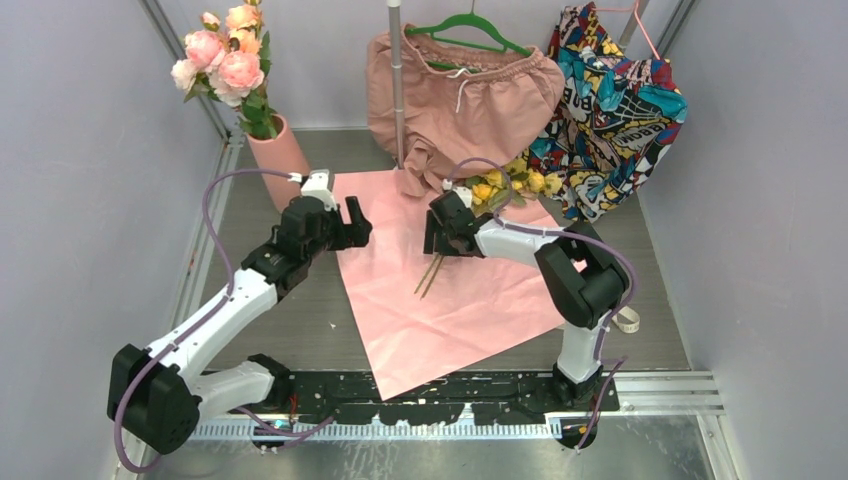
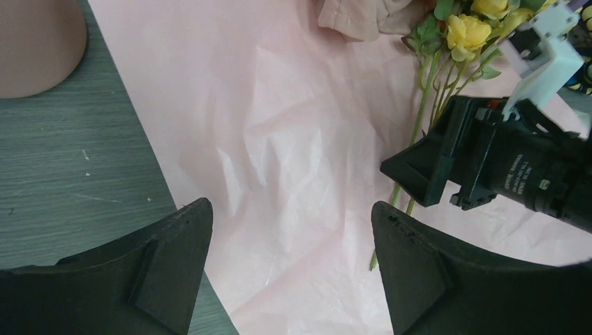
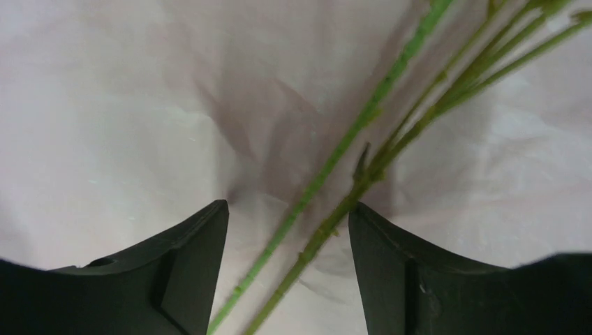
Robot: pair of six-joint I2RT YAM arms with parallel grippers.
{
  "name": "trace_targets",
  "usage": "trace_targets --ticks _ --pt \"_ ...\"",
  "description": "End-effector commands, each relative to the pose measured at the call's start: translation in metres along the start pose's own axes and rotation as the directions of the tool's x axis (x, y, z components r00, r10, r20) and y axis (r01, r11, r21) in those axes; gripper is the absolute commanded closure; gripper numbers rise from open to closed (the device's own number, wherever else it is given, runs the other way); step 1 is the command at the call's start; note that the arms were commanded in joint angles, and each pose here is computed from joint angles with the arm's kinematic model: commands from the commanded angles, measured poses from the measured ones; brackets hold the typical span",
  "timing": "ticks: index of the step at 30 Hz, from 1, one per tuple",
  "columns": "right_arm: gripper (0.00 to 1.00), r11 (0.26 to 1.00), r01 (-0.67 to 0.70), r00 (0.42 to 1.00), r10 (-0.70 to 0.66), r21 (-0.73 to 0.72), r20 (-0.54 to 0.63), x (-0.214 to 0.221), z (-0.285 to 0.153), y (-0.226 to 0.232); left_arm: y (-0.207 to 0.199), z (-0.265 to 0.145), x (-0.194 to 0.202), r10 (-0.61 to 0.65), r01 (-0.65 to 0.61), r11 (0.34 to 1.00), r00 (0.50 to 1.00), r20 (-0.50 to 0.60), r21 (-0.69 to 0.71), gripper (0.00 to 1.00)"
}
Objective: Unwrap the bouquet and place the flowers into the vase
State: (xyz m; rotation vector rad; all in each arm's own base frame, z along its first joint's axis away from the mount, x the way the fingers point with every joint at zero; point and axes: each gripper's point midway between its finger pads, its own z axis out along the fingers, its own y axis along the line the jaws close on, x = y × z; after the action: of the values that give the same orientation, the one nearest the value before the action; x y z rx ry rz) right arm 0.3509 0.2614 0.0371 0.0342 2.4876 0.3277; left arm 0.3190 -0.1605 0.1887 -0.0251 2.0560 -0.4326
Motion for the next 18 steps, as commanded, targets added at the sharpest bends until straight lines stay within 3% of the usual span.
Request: trace_targets --ticks 1,4,7,12,14,16,18 --pt "0.31 0.997 -0.034 0.999 0.036 -0.072 0.022 -0.014 0.007 0.022 0.000 0.001 0.003 0.039 -0.039 0.999 0.999 -0.007 0.008 0.16" --pt "0.34 0.997 -0.044 0.999 0.045 -0.071 0.015 -0.011 0.012 0.021 -0.001 0.000 0.005 0.043 -0.042 0.999 0.999 -0.013 0.018 0.17" --pt "0.45 0.997 -0.043 0.999 0.044 -0.063 0.006 -0.009 0.016 0.019 0.000 0.000 0.006 0.051 -0.051 0.999 0.999 -0.013 0.014 0.17" --pt "0.45 0.997 -0.047 0.999 0.048 -0.066 0.020 -0.015 0.006 0.019 0.002 -0.001 0.009 0.059 -0.059 0.998 0.998 -0.017 0.010 0.17" --pt "0.50 0.997 -0.047 0.998 0.049 -0.069 0.025 -0.017 -0.001 0.019 0.001 0.000 0.009 0.057 -0.056 0.998 0.998 -0.018 0.015 0.17" --pt "0.61 0.996 -0.050 0.998 0.052 -0.074 0.030 -0.020 -0.007 0.020 -0.001 0.001 0.010 0.052 -0.051 0.998 0.998 -0.020 0.024 0.17" --pt "0.84 0.995 -0.054 0.998 0.057 -0.083 0.038 -0.022 -0.012 0.022 -0.001 0.003 0.012 0.048 -0.047 0.998 0.999 -0.026 0.029 0.18"
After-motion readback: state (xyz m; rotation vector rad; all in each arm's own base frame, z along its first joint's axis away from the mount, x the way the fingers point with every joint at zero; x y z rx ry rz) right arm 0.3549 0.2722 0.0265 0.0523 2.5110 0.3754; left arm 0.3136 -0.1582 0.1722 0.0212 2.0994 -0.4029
